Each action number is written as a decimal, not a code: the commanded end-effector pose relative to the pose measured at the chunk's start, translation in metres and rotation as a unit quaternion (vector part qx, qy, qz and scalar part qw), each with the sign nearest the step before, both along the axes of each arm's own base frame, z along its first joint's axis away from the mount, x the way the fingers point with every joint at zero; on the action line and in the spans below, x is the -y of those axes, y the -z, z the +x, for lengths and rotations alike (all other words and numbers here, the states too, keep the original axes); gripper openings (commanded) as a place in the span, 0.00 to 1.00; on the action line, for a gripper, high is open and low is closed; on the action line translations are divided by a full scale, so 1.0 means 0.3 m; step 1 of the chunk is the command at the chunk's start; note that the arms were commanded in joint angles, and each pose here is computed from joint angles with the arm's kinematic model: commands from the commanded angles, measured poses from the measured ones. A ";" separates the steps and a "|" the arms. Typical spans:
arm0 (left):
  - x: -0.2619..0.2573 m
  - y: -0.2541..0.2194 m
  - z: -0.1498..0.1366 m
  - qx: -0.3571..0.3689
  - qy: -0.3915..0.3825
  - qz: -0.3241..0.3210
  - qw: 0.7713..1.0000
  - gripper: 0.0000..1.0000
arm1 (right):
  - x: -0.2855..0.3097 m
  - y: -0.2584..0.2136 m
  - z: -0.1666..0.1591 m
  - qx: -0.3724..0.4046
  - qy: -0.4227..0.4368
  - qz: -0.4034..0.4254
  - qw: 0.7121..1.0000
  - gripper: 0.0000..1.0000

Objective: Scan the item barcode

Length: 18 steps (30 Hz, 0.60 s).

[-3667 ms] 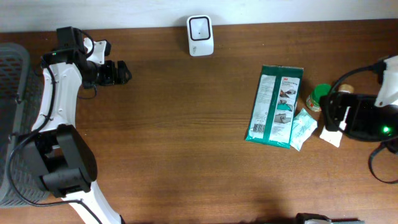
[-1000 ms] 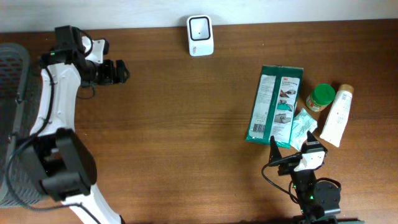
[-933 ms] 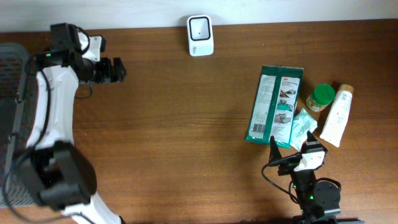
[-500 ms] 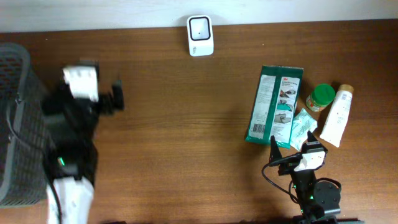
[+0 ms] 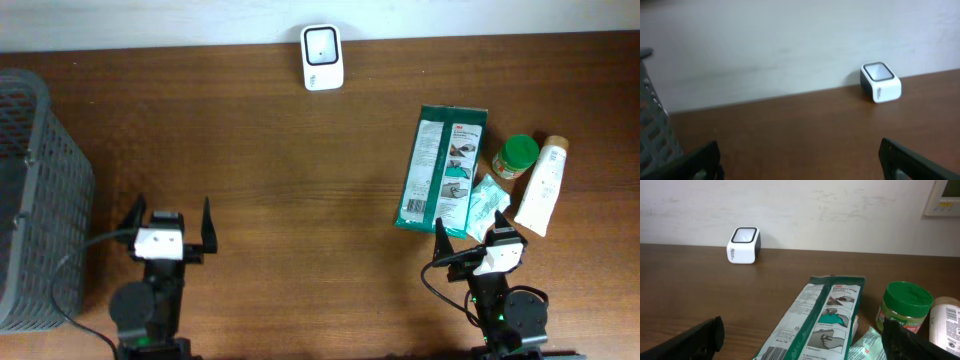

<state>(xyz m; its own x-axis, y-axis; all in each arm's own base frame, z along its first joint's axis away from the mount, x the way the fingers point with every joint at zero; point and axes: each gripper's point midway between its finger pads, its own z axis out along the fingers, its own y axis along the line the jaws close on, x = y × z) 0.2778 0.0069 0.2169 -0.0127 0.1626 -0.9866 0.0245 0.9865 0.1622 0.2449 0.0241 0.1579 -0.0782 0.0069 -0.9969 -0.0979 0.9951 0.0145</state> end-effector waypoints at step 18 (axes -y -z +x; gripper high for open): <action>0.025 0.194 -0.107 -0.024 0.008 0.113 0.993 0.99 | -0.002 0.008 -0.001 -0.001 0.000 -0.004 1.000 0.98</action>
